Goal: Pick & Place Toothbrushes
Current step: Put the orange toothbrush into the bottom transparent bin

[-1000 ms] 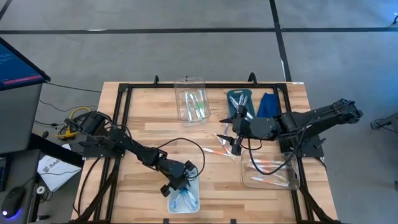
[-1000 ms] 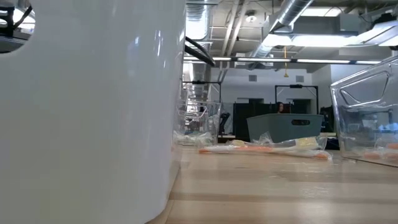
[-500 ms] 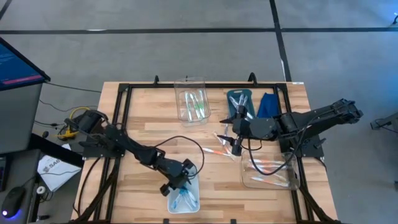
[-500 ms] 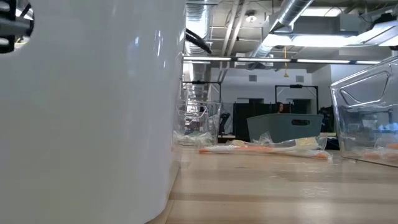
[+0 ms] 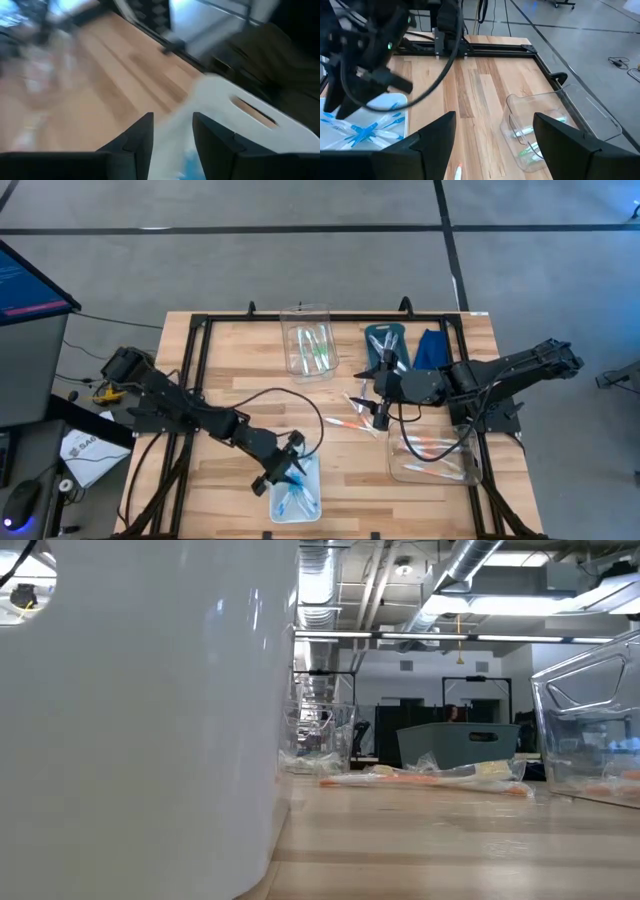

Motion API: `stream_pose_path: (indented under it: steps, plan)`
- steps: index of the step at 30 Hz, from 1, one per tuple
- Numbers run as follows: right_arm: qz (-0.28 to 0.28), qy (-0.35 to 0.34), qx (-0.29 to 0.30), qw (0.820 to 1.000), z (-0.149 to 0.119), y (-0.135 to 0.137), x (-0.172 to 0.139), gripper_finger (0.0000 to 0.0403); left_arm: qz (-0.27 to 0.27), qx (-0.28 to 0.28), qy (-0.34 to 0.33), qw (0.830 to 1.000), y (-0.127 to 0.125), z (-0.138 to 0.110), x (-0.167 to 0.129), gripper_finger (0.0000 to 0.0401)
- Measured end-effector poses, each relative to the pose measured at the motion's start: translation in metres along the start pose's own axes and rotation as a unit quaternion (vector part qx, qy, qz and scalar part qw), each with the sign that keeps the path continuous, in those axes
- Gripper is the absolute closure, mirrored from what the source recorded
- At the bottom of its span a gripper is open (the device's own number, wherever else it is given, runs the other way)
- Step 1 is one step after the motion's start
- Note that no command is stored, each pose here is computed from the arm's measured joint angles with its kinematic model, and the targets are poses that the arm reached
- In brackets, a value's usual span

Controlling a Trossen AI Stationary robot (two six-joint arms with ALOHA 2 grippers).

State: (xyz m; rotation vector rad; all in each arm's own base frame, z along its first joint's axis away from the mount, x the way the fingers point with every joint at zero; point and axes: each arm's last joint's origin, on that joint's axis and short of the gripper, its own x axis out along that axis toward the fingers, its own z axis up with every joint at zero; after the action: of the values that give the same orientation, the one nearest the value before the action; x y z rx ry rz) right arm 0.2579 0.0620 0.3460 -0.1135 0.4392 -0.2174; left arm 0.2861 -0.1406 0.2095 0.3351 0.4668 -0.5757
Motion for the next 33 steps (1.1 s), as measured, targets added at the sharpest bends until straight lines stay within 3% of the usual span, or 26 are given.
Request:
stream_pose_path:
  steps: [8, 11, 15, 19, 23, 29, 33]
  plan:
    - [0.0, 0.0, 0.0, 1.0, 0.0, 0.0, 0.0, 0.0143, 0.132, -0.02, -0.065, 0.989, 0.026, 0.02, -0.023, 0.027]
    - [0.0, 0.0, 0.011, 1.0, 0.0, 0.0, 0.0, 0.0143, 0.152, -0.033, -0.066, 0.986, 0.038, 0.017, -0.025, 0.027]
    - [0.011, 0.013, 0.044, 0.999, -0.003, 0.004, 0.007, 0.0143, 0.168, -0.069, -0.065, 0.981, 0.048, 0.014, -0.027, 0.027]
    - [0.024, 0.037, 0.033, 0.998, -0.011, 0.017, 0.021, 0.0143, 0.167, -0.098, -0.066, 0.979, 0.049, 0.011, -0.027, 0.027]
    - [0.026, 0.063, 0.017, 0.998, -0.02, 0.027, 0.04, 0.0143, 0.149, -0.122, 0.0, 0.981, 0.04, -0.009, -0.026, 0.027]
    - [-0.002, 0.124, 0.004, 0.992, -0.041, 0.027, 0.082, 0.0143, 0.141, -0.163, 0.024, 0.976, 0.028, -0.031, -0.037, 0.027]
    - [0.026, 0.207, -0.003, 0.978, -0.058, 0.025, 0.109, 0.0143, 0.148, -0.179, 0.017, 0.973, 0.022, -0.042, -0.049, 0.027]
